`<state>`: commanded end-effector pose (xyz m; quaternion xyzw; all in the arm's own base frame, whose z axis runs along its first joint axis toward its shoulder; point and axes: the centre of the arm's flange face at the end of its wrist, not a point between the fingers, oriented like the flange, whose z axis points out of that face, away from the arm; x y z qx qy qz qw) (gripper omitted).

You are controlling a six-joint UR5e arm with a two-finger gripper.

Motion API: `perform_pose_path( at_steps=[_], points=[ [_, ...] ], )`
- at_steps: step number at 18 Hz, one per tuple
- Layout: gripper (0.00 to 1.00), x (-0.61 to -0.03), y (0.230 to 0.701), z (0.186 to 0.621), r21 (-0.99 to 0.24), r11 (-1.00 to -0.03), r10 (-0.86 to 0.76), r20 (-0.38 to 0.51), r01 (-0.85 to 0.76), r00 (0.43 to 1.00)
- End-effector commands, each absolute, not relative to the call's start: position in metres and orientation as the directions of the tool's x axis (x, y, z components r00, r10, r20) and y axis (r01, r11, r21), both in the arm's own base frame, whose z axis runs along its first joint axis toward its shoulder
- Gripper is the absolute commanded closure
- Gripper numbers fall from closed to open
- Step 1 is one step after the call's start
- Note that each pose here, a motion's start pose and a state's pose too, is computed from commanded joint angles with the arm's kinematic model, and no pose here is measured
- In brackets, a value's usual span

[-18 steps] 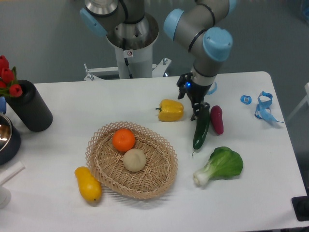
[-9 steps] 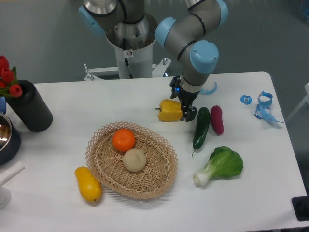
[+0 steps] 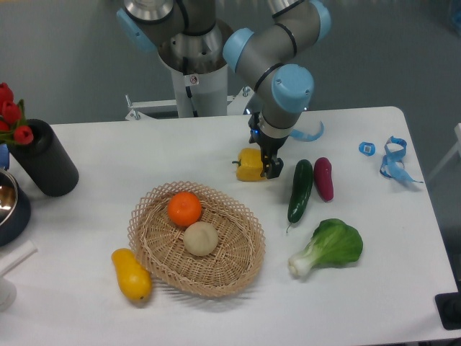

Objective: Pick up the yellow pepper from the table
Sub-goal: 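Close the gripper on the yellow bell pepper's stem end, then lift the yellow pepper up and carry it over the bok choy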

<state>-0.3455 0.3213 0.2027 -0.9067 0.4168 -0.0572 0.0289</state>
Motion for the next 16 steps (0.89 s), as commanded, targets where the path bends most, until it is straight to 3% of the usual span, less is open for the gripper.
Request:
perform_pose_path(
  at_steps=[2, 3, 4, 6, 8, 13, 16],
  points=[
    [0.06, -0.346, 0.322, 0.203, -0.099, -0.654, -0.756, 0.079, -0.75, 0.65],
    [0.17, -0.347, 0.322, 0.205, -0.097, -0.655, -0.755, 0.073, -0.749, 0.651],
    [0.46, -0.352, 0.324, 0.212, -0.089, -0.657, -0.754, 0.059, -0.749, 0.654],
    [0.66, -0.357, 0.326, 0.216, -0.083, -0.658, -0.753, 0.05, -0.749, 0.656],
    [0.75, -0.361, 0.328, 0.222, -0.077, -0.657, -0.753, 0.039, -0.75, 0.656],
    [0.87, -0.374, 0.333, 0.238, -0.061, -0.657, -0.753, 0.011, -0.751, 0.658],
    [0.87, -0.384, 0.336, 0.253, -0.05, -0.659, -0.751, -0.02, -0.751, 0.66]
  ],
)
